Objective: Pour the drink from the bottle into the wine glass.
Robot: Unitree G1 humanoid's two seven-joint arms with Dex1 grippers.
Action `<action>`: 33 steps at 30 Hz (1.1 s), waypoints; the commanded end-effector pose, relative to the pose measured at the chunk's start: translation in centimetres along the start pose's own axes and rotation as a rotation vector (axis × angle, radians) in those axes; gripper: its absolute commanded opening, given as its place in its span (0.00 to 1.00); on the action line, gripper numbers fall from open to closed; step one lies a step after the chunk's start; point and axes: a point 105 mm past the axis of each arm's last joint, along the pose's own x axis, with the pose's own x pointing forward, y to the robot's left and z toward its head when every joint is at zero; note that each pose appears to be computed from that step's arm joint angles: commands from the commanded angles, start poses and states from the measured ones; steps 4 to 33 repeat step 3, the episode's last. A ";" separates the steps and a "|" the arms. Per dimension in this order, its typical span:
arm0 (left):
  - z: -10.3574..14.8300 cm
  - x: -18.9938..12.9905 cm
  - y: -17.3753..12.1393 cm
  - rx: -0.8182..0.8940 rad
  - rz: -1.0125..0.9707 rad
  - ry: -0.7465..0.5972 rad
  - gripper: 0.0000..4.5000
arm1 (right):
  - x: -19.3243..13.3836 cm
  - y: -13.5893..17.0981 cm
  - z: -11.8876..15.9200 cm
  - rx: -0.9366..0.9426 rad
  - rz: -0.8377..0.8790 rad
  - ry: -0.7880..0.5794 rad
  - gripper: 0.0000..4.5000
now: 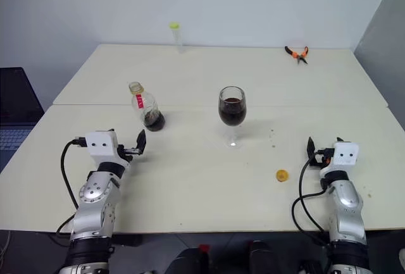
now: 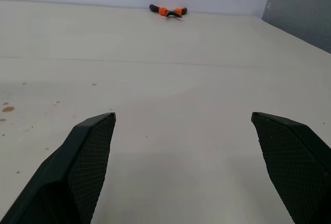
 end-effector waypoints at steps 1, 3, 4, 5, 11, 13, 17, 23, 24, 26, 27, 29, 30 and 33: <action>1.6 0.6 0.4 0.011 0.003 -0.056 0.99 | 0.3 -0.4 1.4 0.017 -0.011 -0.060 1.00; 2.0 0.7 0.1 0.019 -0.017 -0.079 0.99 | 0.4 -0.3 1.5 0.019 -0.009 -0.060 1.00; 2.0 0.7 0.1 0.019 -0.017 -0.079 0.99 | 0.4 -0.3 1.5 0.019 -0.009 -0.060 1.00; 2.0 0.7 0.1 0.019 -0.017 -0.079 0.99 | 0.4 -0.3 1.5 0.019 -0.009 -0.060 1.00; 2.0 0.7 0.1 0.019 -0.017 -0.079 0.99 | 0.4 -0.3 1.5 0.019 -0.009 -0.060 1.00; 2.0 0.7 0.1 0.019 -0.017 -0.079 0.99 | 0.4 -0.3 1.5 0.019 -0.009 -0.060 1.00; 2.0 0.7 0.1 0.019 -0.017 -0.079 0.99 | 0.4 -0.3 1.5 0.019 -0.009 -0.060 1.00; 2.0 0.7 0.1 0.019 -0.017 -0.079 0.99 | 0.4 -0.3 1.5 0.019 -0.009 -0.060 1.00; 2.0 0.7 0.1 0.019 -0.017 -0.079 0.99 | 0.4 -0.3 1.5 0.019 -0.009 -0.060 1.00; 2.0 0.7 0.1 0.019 -0.017 -0.079 0.99 | 0.4 -0.3 1.5 0.019 -0.009 -0.060 1.00; 2.0 0.7 0.1 0.019 -0.017 -0.079 0.99 | 0.4 -0.3 1.5 0.019 -0.009 -0.060 1.00; 2.0 0.7 0.1 0.019 -0.017 -0.079 0.99 | 0.4 -0.3 1.5 0.019 -0.009 -0.060 1.00; 2.0 0.7 0.1 0.019 -0.017 -0.079 0.99 | 0.4 -0.3 1.5 0.019 -0.009 -0.060 1.00; 2.0 0.7 0.1 0.019 -0.017 -0.079 0.99 | 0.4 -0.3 1.5 0.019 -0.009 -0.060 1.00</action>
